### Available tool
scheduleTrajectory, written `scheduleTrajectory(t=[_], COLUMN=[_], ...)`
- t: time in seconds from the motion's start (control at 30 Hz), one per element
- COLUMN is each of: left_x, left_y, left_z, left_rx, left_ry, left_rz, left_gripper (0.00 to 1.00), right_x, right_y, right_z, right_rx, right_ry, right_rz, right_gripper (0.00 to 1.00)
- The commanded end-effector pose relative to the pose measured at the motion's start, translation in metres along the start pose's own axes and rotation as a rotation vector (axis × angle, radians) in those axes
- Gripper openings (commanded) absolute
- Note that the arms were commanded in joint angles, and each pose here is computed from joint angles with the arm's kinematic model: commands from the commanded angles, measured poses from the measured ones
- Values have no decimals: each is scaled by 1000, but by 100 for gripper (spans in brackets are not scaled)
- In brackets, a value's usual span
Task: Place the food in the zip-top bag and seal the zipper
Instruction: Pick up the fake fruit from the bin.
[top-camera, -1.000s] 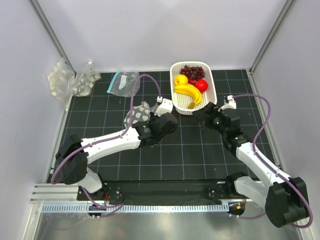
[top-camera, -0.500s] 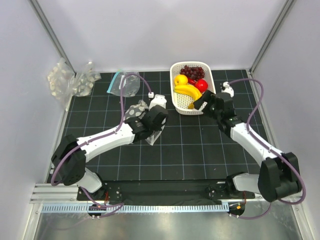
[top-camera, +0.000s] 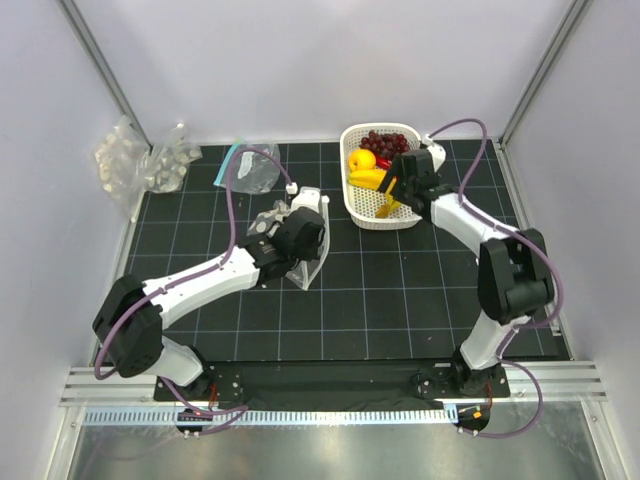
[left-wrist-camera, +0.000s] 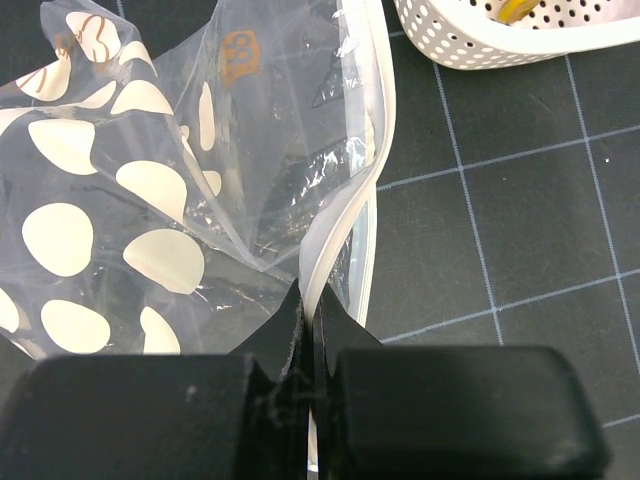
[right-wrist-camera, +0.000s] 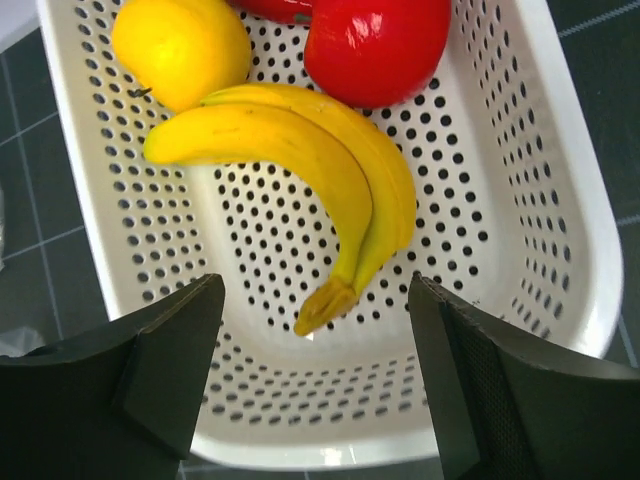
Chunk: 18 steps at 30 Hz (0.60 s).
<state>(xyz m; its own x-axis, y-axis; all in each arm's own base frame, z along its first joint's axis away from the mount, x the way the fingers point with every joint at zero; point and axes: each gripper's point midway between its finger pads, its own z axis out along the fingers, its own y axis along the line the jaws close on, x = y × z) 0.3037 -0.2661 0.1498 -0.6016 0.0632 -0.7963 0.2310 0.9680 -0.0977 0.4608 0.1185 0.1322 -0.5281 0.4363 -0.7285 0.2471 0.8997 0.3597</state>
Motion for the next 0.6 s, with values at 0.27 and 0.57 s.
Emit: scheduleTrajectory(t=[0.27, 0.57], left_x=[-21, -25], left_y=[-6, -1], left_z=[-14, -19], left_rx=[49, 39], left_ry=[-74, -96], left_rz=[-59, -62], left_gripper=[1, 0], right_x=[26, 2], right_y=[-12, -2], right_z=[61, 40], right_rx=[220, 178], right_ry=[39, -59], right_rz=[-108, -65], right_gripper=[85, 24])
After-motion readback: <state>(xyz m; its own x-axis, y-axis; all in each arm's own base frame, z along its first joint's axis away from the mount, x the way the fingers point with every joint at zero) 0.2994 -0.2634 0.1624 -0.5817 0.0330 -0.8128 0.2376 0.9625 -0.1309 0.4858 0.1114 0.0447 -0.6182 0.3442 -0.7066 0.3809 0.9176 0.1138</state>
